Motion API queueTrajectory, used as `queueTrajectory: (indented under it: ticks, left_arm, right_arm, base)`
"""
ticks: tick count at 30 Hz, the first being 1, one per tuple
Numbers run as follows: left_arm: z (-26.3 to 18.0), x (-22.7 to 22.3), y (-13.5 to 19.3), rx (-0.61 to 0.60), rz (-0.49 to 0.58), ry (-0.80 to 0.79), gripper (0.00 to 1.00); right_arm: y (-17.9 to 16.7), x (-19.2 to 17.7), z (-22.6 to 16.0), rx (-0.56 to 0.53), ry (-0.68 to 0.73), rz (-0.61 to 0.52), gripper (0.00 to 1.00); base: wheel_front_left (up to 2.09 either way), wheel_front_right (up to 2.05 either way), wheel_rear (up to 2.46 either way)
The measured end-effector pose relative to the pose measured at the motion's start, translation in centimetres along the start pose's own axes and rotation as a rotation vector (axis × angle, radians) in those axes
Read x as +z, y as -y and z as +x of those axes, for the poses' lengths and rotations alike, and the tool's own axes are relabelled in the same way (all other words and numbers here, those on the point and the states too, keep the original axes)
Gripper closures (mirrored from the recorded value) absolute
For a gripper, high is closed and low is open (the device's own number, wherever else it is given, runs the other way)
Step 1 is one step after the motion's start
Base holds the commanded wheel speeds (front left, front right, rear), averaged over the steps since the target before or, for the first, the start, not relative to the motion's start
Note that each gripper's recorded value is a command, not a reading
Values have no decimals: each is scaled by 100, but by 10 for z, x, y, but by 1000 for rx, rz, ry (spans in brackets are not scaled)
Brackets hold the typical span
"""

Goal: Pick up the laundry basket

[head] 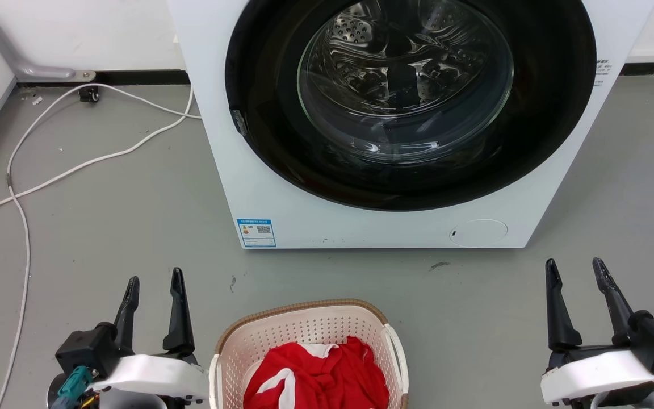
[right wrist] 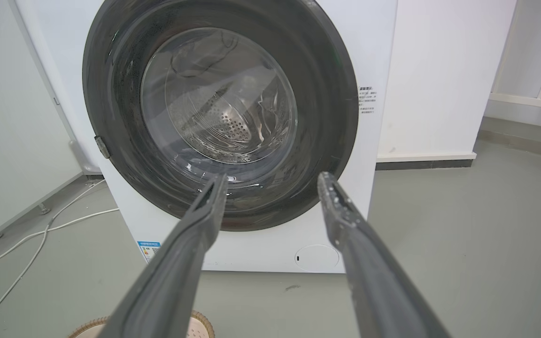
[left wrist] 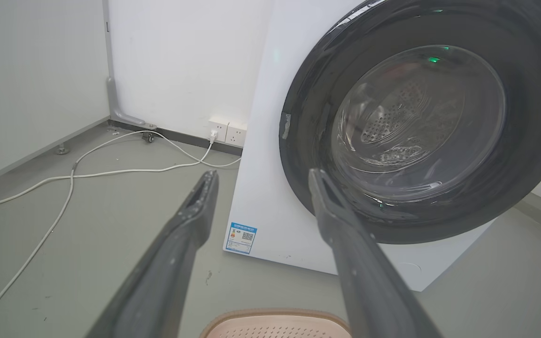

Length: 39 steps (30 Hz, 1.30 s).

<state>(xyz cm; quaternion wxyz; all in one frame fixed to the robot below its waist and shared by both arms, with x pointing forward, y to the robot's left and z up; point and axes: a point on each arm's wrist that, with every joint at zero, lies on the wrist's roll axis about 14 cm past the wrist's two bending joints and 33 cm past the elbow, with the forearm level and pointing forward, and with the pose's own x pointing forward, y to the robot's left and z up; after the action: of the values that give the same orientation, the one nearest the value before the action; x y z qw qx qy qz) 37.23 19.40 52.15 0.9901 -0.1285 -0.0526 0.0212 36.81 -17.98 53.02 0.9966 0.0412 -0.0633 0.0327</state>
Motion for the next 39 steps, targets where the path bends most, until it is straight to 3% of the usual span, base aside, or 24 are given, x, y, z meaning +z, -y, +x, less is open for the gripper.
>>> queueTrajectory:
  ticks: [29, 39]
  left_arm:
    - [-4, 1, 4, -37, 213, 31, 0]
    - [-5, -2, 2, -28, 222, 20, 0]
  right_arm:
    - [-5, 3, -3, 43, 27, -196, 0]
    - [-3, 4, -3, 29, 35, -151, 0]
  base:
    - [0, 0, 0]
    - [0, 0, 0]
